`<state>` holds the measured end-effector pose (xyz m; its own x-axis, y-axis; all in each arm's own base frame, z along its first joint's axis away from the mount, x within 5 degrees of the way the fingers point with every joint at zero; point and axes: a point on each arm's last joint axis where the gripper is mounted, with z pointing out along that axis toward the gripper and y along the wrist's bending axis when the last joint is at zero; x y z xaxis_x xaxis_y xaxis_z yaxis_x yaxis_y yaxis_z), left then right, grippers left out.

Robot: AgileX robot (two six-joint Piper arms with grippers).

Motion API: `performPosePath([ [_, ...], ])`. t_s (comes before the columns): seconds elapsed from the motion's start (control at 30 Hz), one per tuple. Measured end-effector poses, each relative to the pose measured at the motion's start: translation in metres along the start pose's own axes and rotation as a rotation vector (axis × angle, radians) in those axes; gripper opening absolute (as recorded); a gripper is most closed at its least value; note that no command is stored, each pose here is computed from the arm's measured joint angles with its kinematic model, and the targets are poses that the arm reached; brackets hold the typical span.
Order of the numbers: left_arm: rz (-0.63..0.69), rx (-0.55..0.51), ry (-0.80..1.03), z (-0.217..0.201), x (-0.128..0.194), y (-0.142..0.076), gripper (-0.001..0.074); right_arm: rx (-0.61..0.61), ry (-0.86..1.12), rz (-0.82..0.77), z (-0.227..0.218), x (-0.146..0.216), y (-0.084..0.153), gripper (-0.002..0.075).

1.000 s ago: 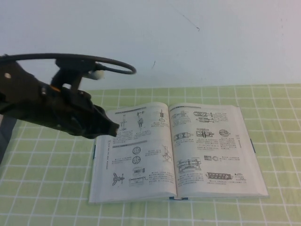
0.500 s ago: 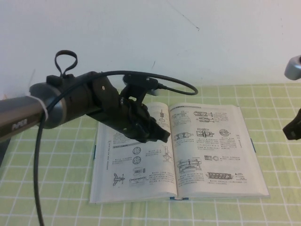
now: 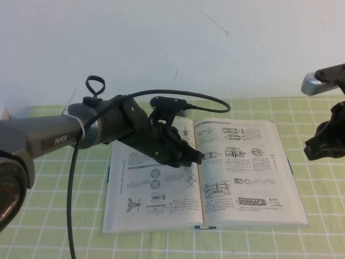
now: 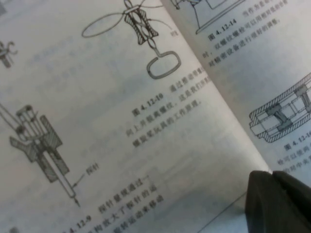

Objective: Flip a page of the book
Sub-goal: Open the closed book

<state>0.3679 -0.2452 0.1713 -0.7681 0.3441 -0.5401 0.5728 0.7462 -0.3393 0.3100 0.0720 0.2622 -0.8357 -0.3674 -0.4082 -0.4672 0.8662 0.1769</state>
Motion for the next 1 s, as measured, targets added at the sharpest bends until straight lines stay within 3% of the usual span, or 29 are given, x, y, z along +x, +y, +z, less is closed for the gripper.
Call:
performPosePath([
  [0.2,0.041,-0.042,0.038,0.004,0.004,0.006,-0.0004,0.007,0.007,0.044,0.024,-0.004,-0.009,0.0302],
  [0.33,0.034,-0.075,0.074,0.010,0.007,0.010,-0.0004,-0.006,0.027,0.094,0.042,-0.004,-0.014,0.0394],
  [0.63,-0.013,-0.081,0.088,0.014,0.008,0.012,-0.0004,-0.040,0.015,0.202,0.083,-0.008,-0.025,0.0410],
  [1.0,-0.047,-0.082,0.097,0.015,0.009,0.014,-0.0004,-0.165,-0.022,0.228,0.117,-0.010,-0.024,0.0369],
])
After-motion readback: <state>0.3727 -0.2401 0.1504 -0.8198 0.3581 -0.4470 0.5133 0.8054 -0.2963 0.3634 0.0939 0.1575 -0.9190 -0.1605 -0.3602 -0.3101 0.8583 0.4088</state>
